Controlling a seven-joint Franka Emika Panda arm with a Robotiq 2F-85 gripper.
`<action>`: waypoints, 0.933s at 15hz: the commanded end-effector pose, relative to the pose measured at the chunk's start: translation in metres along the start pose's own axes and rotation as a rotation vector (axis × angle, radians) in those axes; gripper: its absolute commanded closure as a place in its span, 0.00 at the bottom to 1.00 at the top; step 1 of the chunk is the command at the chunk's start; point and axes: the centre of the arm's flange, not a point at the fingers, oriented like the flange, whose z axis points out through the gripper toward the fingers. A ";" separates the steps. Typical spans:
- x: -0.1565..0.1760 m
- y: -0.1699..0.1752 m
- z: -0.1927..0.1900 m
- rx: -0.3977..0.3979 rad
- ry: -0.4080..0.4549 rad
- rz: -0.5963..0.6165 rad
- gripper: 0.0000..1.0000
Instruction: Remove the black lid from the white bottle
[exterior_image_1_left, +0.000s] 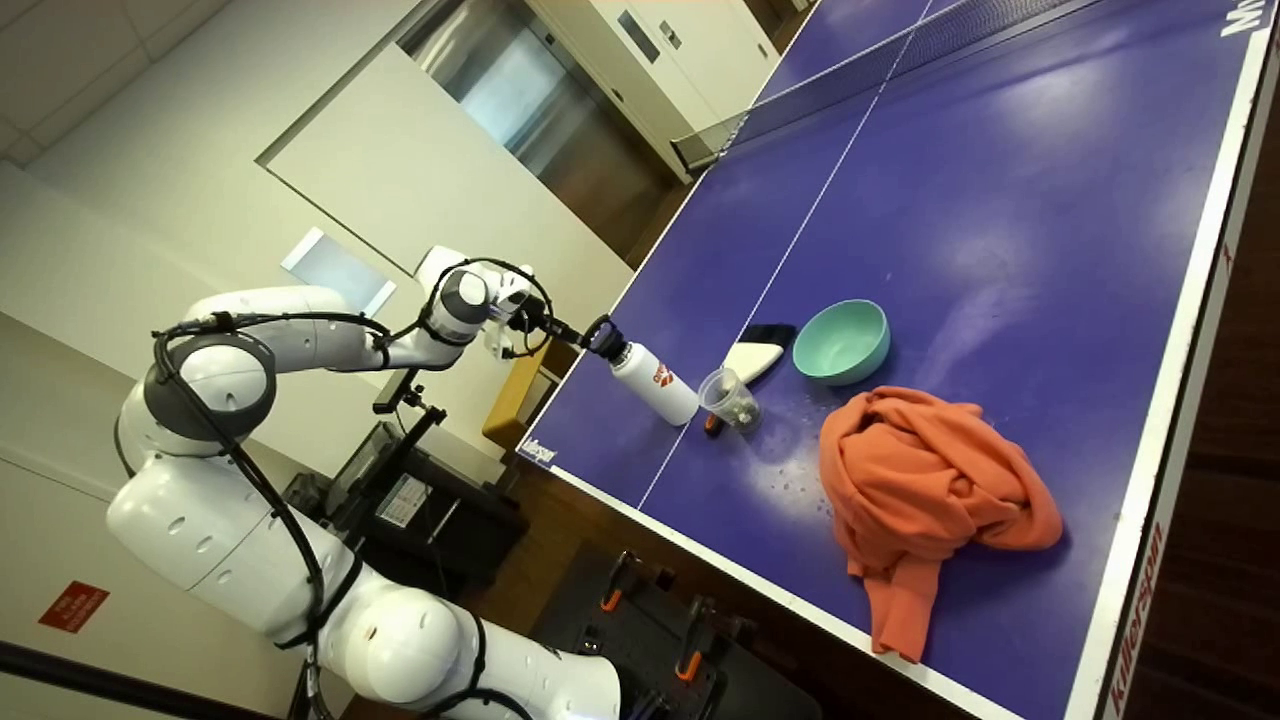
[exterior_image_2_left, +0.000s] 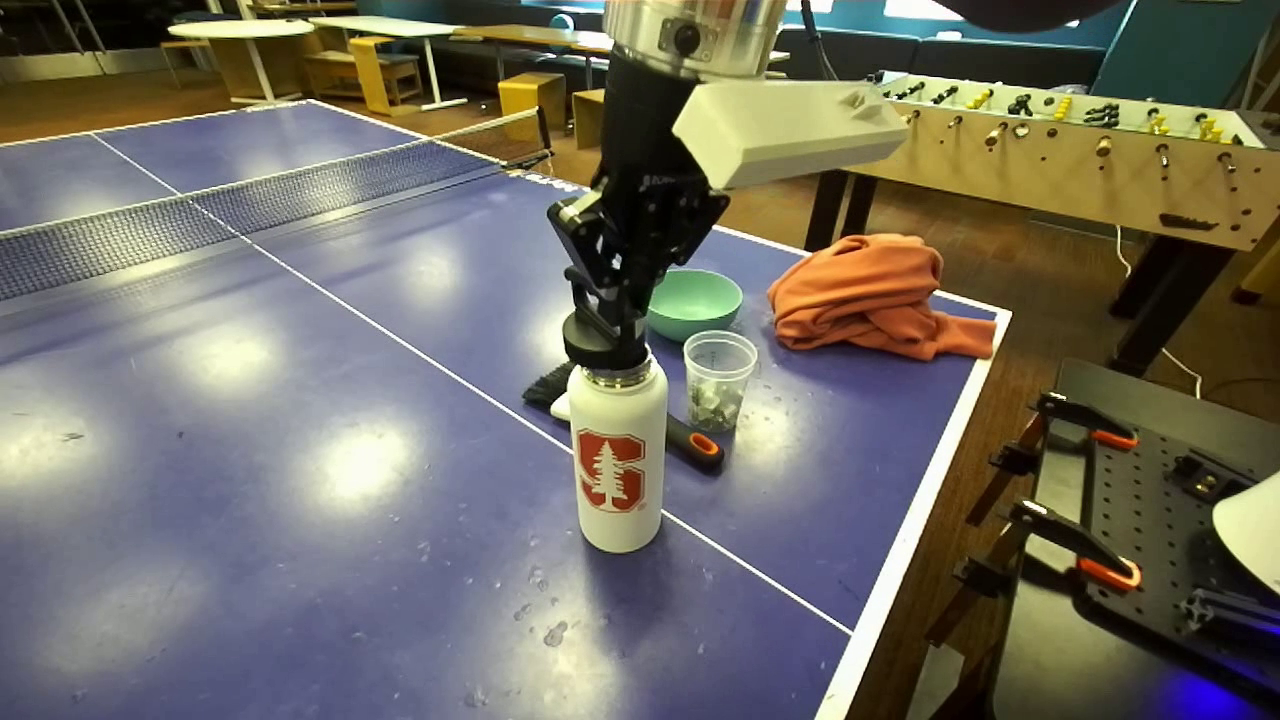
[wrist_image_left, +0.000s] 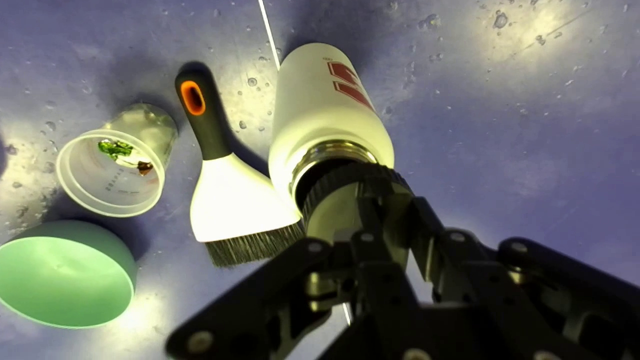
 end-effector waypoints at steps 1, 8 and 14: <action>0.002 -0.006 -0.032 0.014 0.050 -0.008 0.95; -0.012 -0.016 -0.072 0.060 0.064 -0.074 0.95; -0.060 -0.035 -0.073 0.091 0.007 -0.226 0.95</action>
